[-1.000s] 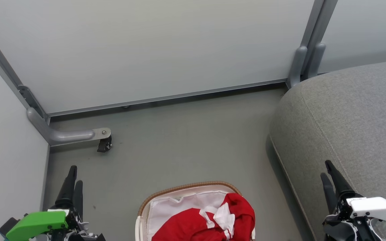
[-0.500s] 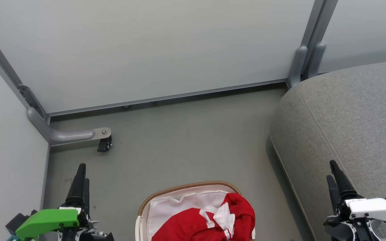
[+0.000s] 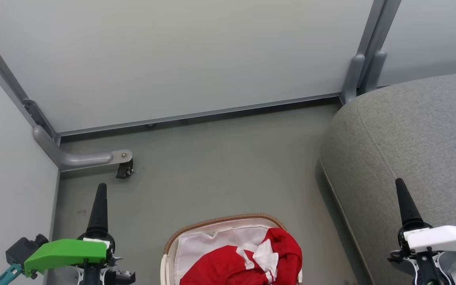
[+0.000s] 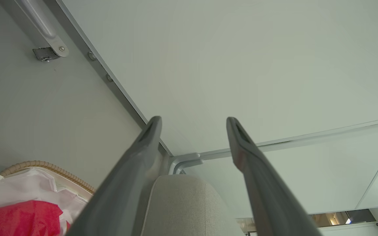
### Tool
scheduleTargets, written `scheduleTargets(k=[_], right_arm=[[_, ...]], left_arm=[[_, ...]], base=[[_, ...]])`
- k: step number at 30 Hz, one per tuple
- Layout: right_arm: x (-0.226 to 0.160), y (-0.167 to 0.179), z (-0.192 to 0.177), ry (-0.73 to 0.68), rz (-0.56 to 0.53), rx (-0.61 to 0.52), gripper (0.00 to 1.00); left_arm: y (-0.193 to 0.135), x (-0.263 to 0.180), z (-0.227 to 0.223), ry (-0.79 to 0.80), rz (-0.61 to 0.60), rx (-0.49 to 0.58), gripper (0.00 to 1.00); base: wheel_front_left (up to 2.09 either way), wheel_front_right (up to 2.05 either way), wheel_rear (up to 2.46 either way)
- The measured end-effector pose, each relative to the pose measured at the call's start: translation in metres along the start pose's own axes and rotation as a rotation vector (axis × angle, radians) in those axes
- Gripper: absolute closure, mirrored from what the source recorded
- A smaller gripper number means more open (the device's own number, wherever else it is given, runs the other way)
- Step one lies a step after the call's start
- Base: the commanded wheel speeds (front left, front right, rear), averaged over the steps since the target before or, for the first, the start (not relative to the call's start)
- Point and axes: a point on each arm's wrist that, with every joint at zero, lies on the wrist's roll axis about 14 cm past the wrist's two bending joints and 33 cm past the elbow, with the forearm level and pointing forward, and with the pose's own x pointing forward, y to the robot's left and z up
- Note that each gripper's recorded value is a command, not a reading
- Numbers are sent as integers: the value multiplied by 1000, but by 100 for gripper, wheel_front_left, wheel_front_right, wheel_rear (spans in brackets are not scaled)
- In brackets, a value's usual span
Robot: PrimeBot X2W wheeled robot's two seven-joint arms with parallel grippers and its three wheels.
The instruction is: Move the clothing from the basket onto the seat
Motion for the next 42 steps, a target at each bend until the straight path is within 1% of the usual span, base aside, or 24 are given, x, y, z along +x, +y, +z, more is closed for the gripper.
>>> scheduleTargets(k=[7,11,18,24,31,42], right_arm=[[0,10,1,-5,36,-177,0],[0,17,-1,-5,60,-272,0],[-4,17,-10,18,76,-419,0],[-4,19,-16,28,93,-520,0],[-7,18,-21,37,103,-620,0],[-8,18,-26,42,125,-747,0]], left_arm=[[-10,1,-5,10,-32,163,0],[-11,1,-7,13,-35,238,0],[-11,0,-11,13,-27,364,0],[-8,-2,-12,12,-19,478,0],[1,-6,-14,18,0,570,0],[10,-9,-21,33,12,664,0]], base=[[0,0,0],[0,0,0],[0,0,0],[0,0,0],[0,0,0],[0,0,0]])
